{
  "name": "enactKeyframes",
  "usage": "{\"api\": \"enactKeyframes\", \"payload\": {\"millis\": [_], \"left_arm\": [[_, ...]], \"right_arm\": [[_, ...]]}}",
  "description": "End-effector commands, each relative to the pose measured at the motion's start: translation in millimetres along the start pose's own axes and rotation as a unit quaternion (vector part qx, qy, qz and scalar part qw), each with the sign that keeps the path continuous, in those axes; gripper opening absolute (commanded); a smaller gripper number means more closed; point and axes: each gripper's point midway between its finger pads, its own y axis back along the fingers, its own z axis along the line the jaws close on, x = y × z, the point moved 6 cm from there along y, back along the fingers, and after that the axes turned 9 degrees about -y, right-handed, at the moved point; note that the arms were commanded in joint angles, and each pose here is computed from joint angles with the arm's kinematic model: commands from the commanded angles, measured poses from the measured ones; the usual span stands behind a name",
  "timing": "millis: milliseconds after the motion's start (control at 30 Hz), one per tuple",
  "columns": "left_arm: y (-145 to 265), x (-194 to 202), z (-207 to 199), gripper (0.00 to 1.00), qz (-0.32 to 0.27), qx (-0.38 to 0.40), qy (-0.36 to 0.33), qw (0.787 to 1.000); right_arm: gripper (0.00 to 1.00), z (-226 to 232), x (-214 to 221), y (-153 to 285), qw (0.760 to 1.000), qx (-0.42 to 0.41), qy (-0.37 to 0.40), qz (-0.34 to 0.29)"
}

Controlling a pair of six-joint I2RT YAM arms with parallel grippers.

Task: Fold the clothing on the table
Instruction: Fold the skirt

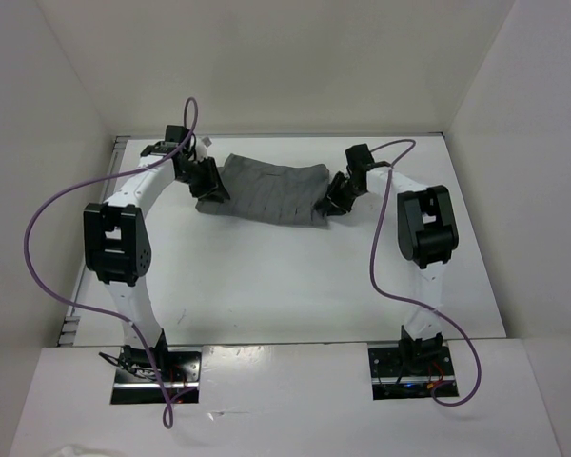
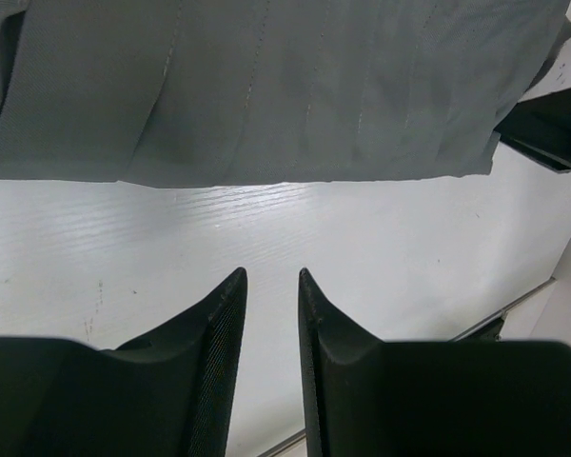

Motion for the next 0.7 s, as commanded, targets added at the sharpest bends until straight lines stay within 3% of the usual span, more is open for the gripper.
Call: {"api": "enactKeyframes", "payload": {"millis": [0, 33, 67, 100, 267, 467, 667], "left_arm": [[-7.4, -1.7, -4.7, 0.36, 0.011, 0.028, -0.010, 0.999], [-8.8, -3.0, -5.6, 0.36, 0.013, 0.034, -0.010, 0.999], [-7.5, -5.6, -6.9, 0.36, 0.009, 0.035, -0.012, 0.999], [-11.1, -4.5, -4.8, 0.36, 0.013, 0.034, -0.010, 0.999], [-17.0, -9.3, -10.5, 0.36, 0.018, 0.048, -0.024, 0.998], [-38.6, -30.0, -50.4, 0.36, 0.009, 0.076, -0.069, 0.995], [-85.1, -26.4, -62.0, 0.20, 0.039, 0.083, -0.061, 0.994]], "right_arm": [[0.35, 11.5, -6.4, -10.4, 0.999, -0.044, -0.003, 0.006], [0.25, 10.4, -4.3, -12.9, 0.999, -0.046, -0.005, 0.016], [0.07, 15.4, -7.4, -11.4, 0.998, -0.054, -0.001, 0.010], [0.00, 13.3, -5.6, -11.1, 0.999, -0.048, -0.004, 0.015], [0.00, 13.8, -4.5, 19.6, 1.000, -0.018, 0.004, -0.019], [0.00, 13.4, 3.4, 44.5, 1.000, -0.003, 0.017, -0.020], [0.00, 14.5, 7.2, 54.9, 1.000, -0.004, 0.017, -0.021]]}}
